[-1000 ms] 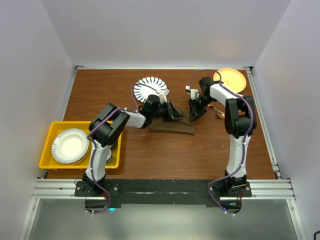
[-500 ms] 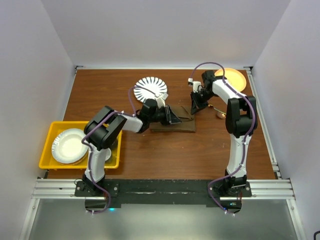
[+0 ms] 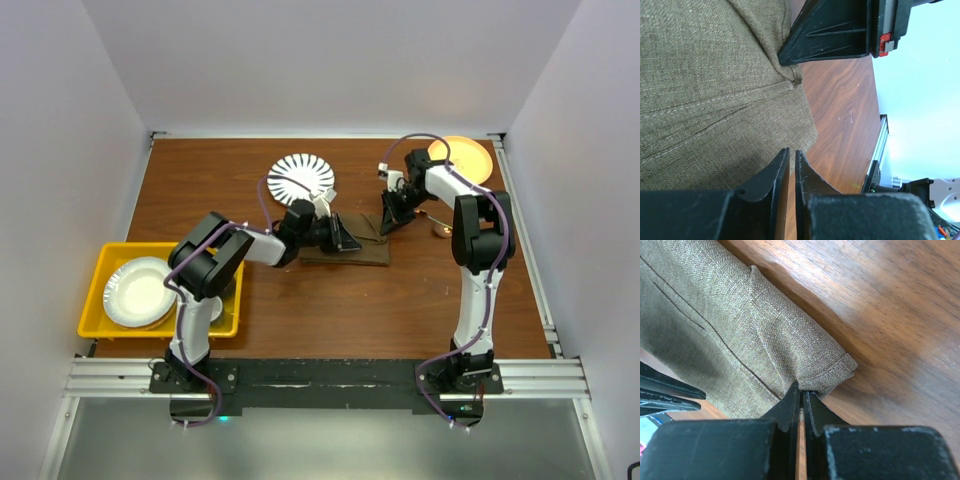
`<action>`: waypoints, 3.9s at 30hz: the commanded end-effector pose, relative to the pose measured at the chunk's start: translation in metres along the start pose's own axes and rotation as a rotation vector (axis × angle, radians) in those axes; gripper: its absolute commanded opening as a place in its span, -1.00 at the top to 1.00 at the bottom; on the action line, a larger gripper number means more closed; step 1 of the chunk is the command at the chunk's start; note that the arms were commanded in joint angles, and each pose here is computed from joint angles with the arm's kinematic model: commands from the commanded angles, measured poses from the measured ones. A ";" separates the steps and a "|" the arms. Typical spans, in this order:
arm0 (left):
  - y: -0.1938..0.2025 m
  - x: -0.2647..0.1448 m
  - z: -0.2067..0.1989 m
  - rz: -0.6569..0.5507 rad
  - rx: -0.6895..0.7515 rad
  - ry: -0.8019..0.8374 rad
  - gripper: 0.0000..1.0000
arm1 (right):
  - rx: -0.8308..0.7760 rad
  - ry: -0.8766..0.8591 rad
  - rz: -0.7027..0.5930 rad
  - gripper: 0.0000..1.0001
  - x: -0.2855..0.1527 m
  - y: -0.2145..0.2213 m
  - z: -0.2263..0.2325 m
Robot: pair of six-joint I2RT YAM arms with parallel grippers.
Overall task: Fold the napkin into a case and place the utensils inside
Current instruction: Fold the lower triangle-folded napkin at the center of the board.
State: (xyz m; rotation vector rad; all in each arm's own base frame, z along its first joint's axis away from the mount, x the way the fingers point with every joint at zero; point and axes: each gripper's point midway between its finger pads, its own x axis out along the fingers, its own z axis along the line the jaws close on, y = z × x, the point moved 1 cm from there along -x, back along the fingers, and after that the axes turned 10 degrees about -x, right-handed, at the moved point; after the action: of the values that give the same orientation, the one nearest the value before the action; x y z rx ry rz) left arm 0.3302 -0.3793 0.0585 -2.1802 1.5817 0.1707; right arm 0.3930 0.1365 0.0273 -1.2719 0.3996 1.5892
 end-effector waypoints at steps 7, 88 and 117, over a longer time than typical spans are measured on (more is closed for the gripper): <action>-0.054 0.030 -0.047 -0.121 0.088 0.108 0.74 | 0.012 0.020 0.027 0.94 0.013 0.011 -0.006; 0.020 -0.061 0.056 0.082 -0.067 -0.064 0.07 | 0.106 0.060 0.118 0.63 0.005 0.088 -0.005; -0.005 0.061 -0.010 -0.004 -0.040 0.027 1.00 | 0.249 -0.056 0.030 0.71 0.003 0.095 0.035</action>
State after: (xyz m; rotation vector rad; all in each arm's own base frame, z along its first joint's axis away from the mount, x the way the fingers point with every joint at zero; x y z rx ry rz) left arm 0.3320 -0.4377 0.0659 -2.1596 1.7283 0.0619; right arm 0.3074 0.1341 0.0254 -1.0055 0.4634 1.5385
